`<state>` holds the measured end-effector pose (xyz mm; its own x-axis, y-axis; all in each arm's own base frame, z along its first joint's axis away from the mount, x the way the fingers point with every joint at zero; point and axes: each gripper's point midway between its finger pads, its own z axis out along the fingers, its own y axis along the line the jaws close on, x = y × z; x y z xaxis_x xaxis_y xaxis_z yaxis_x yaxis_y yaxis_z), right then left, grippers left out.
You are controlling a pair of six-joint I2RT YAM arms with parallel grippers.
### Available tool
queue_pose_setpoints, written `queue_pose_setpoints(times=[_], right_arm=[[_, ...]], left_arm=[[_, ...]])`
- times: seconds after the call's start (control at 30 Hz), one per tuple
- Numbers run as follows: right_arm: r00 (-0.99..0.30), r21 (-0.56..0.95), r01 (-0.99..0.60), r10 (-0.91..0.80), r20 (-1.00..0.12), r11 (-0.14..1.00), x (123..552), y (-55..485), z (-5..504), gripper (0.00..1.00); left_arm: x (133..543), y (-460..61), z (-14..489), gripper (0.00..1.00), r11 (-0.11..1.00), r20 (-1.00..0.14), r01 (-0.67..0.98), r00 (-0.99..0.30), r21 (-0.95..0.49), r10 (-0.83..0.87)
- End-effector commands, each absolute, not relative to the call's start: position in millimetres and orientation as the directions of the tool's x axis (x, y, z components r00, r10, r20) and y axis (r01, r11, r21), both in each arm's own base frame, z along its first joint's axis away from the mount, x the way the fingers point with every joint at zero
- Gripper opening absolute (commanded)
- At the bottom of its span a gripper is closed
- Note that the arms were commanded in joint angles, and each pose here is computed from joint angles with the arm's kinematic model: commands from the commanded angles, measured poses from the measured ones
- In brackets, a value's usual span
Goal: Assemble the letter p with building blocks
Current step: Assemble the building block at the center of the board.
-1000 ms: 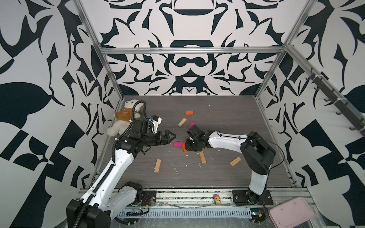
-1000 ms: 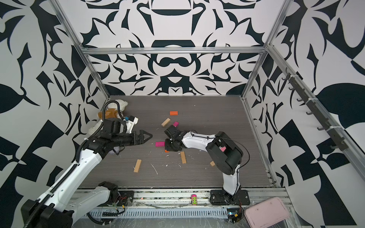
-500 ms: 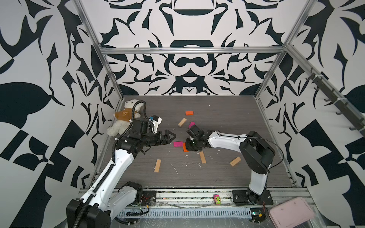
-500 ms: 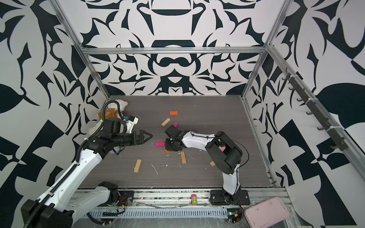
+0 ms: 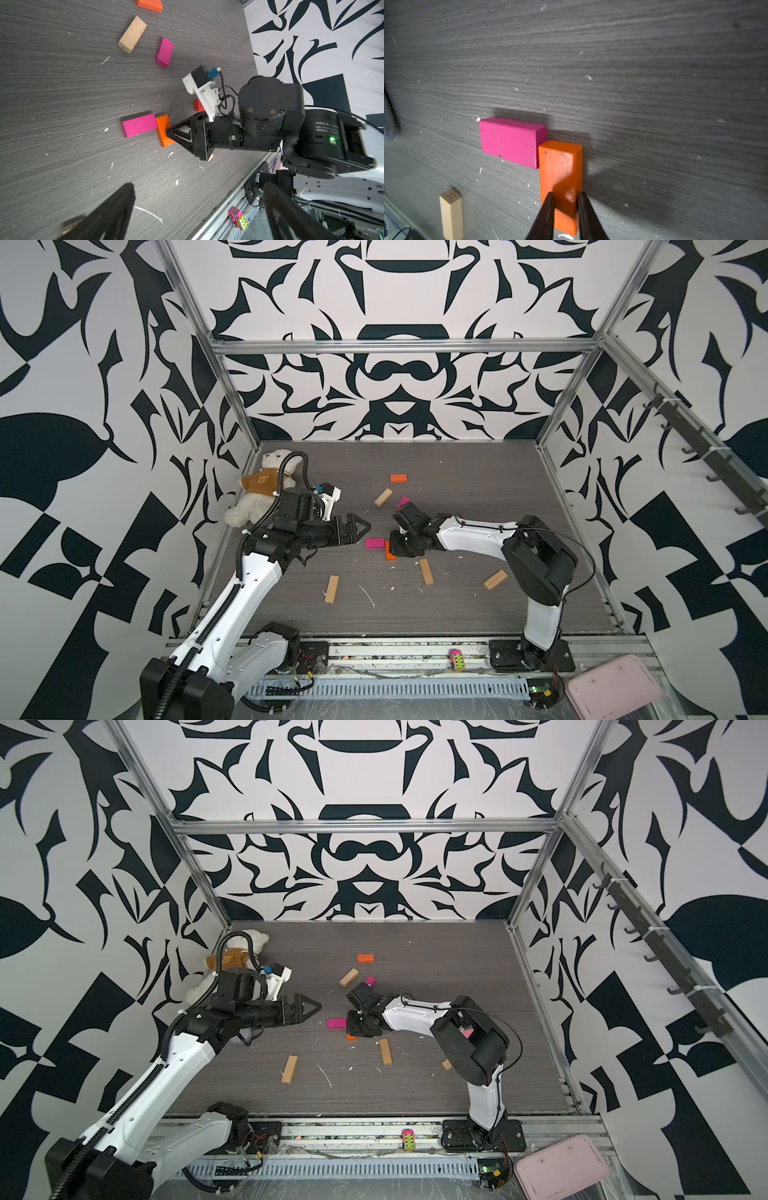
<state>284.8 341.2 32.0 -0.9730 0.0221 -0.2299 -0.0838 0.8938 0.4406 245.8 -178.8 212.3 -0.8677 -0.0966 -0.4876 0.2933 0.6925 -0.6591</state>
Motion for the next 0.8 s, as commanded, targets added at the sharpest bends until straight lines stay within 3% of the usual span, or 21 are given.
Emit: queue_pose_setpoints(times=[0.0, 0.5, 0.77], right_arm=[[-0.977, 0.424, -0.059, 0.034, -0.209, 0.904, 285.6, 337.4, 22.4, 0.23], [-0.930, 0.542, -0.182, 0.036, -0.367, 0.821, 291.7, 342.6, 106.8, 0.24], [-0.951, 0.502, -0.148, 0.017, -0.309, 0.852, 255.1, 328.7, 78.4, 0.05]], left_arm=[[243.7, -179.5, 208.3, 0.99, 0.684, -0.477, 0.292, -0.874, -0.669, -0.094], [242.4, -179.6, 208.4, 0.99, 0.680, -0.476, 0.292, -0.875, -0.673, -0.095], [242.5, -180.5, 207.9, 0.99, 0.677, -0.470, 0.290, -0.878, -0.677, -0.093]])
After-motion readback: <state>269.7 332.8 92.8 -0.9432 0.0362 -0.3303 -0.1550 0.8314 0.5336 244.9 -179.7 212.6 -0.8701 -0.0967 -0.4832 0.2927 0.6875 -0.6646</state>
